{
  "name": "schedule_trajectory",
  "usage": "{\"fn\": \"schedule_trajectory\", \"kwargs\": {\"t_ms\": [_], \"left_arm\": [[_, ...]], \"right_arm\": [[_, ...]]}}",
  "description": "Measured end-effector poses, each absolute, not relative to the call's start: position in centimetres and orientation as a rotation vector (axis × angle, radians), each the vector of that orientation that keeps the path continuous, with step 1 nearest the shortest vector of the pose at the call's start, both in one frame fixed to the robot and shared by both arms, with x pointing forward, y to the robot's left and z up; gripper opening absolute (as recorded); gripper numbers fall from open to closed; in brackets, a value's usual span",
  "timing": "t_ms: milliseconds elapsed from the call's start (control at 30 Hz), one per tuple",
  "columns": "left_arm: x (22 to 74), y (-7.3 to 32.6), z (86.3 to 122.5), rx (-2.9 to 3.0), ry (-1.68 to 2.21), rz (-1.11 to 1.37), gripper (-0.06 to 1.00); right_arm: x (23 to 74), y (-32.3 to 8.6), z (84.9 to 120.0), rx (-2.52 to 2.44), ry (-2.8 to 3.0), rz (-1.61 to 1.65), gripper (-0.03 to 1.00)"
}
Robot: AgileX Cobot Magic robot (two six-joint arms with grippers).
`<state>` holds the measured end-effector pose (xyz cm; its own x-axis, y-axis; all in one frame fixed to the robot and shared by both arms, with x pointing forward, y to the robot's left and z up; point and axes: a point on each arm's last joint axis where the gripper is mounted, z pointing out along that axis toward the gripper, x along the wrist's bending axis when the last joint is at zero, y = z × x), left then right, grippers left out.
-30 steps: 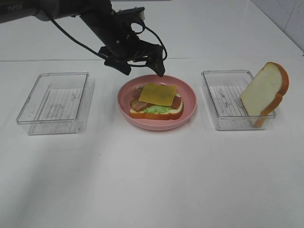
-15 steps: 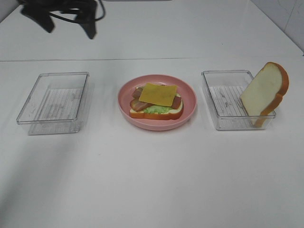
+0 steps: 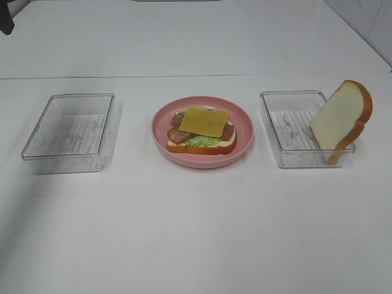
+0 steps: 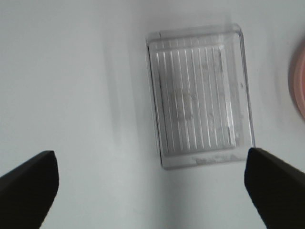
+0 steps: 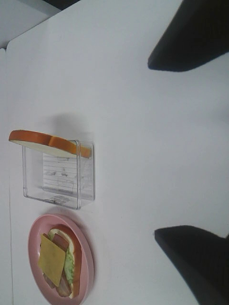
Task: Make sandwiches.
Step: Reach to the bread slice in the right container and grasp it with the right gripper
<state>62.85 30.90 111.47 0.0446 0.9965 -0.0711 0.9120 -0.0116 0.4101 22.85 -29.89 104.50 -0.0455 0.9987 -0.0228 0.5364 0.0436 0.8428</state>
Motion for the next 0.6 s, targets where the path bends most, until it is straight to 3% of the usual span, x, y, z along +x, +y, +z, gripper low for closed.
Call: {"fn": "schedule_trajectory", "kwargs": {"t_ms": [33, 100, 267, 300, 367, 400, 467, 600], "left_arm": [[62.9, 30.9, 111.5, 1.985, 1.928, 0.340, 0.98], [56.7, 30.6, 112.6, 1.952, 1.909, 0.377, 0.98], [49.8, 30.4, 113.4, 1.900, 1.862, 0.461, 0.98], [49.8, 30.4, 113.4, 1.900, 1.862, 0.461, 0.98], [43.4, 30.1, 112.4, 1.888, 1.813, 0.519, 0.98], [43.4, 30.1, 112.4, 1.888, 1.813, 0.519, 0.98], [38.5, 29.9, 112.3, 1.842, 1.749, 0.602, 0.98], [34.2, 29.7, 112.1, 1.785, 1.683, 0.686, 0.98]], "right_arm": [[22.8, -29.9, 104.5, 1.567, 1.661, 0.887, 0.84], [22.8, -29.9, 104.5, 1.567, 1.661, 0.887, 0.84], [22.8, -29.9, 104.5, 1.567, 1.661, 0.887, 0.84], [22.8, -29.9, 104.5, 1.567, 1.661, 0.887, 0.84], [22.8, -29.9, 104.5, 1.567, 1.661, 0.887, 0.84], [22.8, -29.9, 104.5, 1.567, 1.661, 0.887, 0.84], [22.8, -29.9, 104.5, 1.567, 1.661, 0.887, 0.84], [22.8, -29.9, 104.5, 1.567, 1.661, 0.887, 0.84]]}}
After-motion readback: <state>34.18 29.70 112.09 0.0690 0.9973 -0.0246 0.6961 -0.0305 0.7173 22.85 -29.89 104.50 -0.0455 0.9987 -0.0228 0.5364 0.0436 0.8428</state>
